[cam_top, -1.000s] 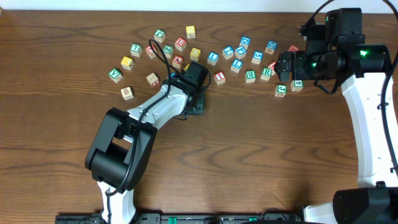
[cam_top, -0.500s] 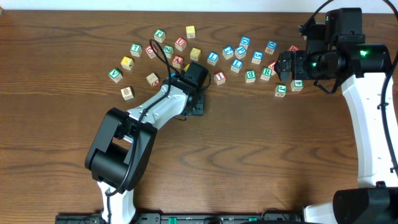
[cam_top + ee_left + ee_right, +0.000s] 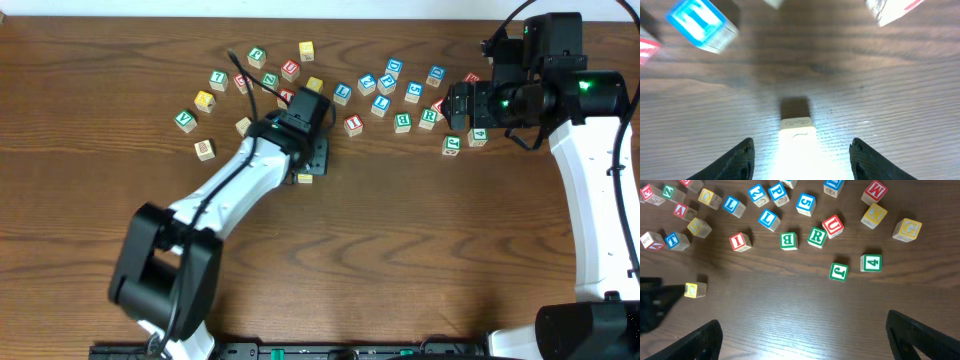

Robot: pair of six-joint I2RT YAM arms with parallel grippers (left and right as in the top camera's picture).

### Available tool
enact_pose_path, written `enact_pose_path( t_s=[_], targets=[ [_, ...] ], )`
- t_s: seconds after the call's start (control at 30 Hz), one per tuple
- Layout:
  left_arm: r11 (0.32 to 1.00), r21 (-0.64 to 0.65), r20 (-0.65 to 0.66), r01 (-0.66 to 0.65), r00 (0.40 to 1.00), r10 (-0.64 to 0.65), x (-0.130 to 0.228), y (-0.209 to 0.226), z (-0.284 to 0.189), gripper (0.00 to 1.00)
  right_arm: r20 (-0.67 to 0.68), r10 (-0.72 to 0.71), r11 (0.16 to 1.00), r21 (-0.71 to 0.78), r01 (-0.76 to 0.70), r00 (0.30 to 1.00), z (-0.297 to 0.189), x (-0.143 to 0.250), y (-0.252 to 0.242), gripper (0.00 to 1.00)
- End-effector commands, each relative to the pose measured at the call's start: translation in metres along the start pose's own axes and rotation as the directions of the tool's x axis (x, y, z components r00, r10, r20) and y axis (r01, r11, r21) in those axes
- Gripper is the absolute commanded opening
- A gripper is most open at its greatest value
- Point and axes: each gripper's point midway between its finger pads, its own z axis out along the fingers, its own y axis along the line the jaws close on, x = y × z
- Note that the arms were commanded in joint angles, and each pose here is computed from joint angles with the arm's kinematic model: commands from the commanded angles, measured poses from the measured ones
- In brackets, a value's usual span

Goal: Spell out CORL

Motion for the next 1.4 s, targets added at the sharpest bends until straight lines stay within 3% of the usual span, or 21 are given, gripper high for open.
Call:
enact_pose_path(
  t_s=[0.0, 0.27, 0.63, 0.9, 1.07, 1.37],
  targets=[
    [1.0, -0.003, 0.081, 0.02, 0.997, -0.019, -0.028, 0.012, -0.035, 0.6, 0.012, -0.012, 1.0, -0.009, 0.012, 1.0, 0.0, -0.005, 0.003, 0.99],
    [0.999, -0.044, 0.069, 0.012, 0.998, -0.009, -0.055, 0.039, -0.097, 0.6, 0.029, -0.016, 0.998, -0.054, 0.018, 0.999, -0.001, -0.009, 0.011, 0.99],
    [0.998, -0.035, 0.195, 0.049, 0.98, -0.041, -0.1, 0.05, -0.177, 0.61, 0.066, -0.093, 0.989, -0.105, 0.1, 0.993, 0.003, -0.016, 0.047, 0.99],
    [0.997, -0.051, 0.226, 0.054, 0.973, -0.041, -0.109, 0.066, -0.187, 0.62, 0.017, -0.063, 0.991, -0.12, 0.064, 0.998, 0.022, -0.012, 0.058, 0.99],
    [0.998, -0.064, 0.217, 0.004, 0.976, 0.01, -0.108, 0.067, -0.186, 0.75, -0.026, -0.05, 0.989, -0.139, 0.046, 0.998, 0.045, -0.008, 0.073, 0.99],
    [0.998, -0.061, 0.235, 0.005, 0.972, 0.01, -0.113, 0.066, -0.186, 0.77, -0.093, -0.041, 0.986, -0.162, 0.026, 0.995, 0.072, 0.005, 0.101, 0.99]
  ],
)
